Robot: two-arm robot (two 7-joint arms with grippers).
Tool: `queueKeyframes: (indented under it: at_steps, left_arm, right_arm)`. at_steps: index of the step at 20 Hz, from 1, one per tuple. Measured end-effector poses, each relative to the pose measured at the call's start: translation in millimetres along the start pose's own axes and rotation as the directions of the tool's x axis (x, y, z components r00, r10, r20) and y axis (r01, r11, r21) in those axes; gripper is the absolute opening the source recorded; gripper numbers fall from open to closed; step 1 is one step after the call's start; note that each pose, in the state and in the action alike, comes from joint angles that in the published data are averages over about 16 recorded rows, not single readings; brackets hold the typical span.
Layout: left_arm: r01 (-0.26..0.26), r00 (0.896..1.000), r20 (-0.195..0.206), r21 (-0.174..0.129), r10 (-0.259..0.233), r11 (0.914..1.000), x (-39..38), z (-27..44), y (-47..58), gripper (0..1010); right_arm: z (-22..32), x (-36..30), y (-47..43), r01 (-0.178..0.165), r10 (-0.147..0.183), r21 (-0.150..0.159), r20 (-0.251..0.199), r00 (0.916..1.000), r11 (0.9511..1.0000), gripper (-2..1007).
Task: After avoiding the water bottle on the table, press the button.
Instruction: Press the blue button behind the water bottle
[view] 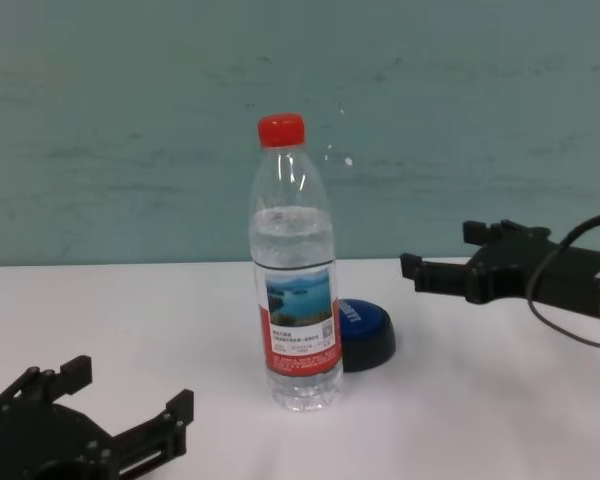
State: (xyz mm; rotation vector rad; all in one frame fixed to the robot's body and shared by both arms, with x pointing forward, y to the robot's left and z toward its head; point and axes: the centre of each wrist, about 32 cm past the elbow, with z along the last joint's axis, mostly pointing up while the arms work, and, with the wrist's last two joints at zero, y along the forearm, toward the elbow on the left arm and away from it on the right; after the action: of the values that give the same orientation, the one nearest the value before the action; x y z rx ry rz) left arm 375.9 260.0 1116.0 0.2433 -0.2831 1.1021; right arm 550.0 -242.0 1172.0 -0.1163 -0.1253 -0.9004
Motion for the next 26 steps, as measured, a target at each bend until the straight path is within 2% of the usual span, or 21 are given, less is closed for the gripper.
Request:
queueKeyframes:
  at_steps: [11, 18, 26]
  left_arm:
    - [0.000, 1.000, 0.000, 0.000, 0.000, 1.0000, 0.0, 0.0, 0.0, 1000]
    - [0.000, 1.000, 0.000, 0.000, 0.000, 1.0000, 0.0, 0.0, 0.0, 1000]
    - [0.000, 1.000, 0.000, 0.000, 0.000, 1.0000, 0.0, 0.0, 0.0, 1000]
  right_arm:
    - [-2.1, 15.1, 26.1, -0.058, 0.058, -0.014, -0.017, 0.9982, 0.9982, 1004]
    - [-5.0, 22.6, 36.6, -0.071, 0.070, -0.024, -0.029, 0.9971, 0.9972, 1004]
    - [-8.0, 25.8, 44.9, -0.073, 0.073, -0.037, -0.026, 0.9970, 0.9966, 1004]
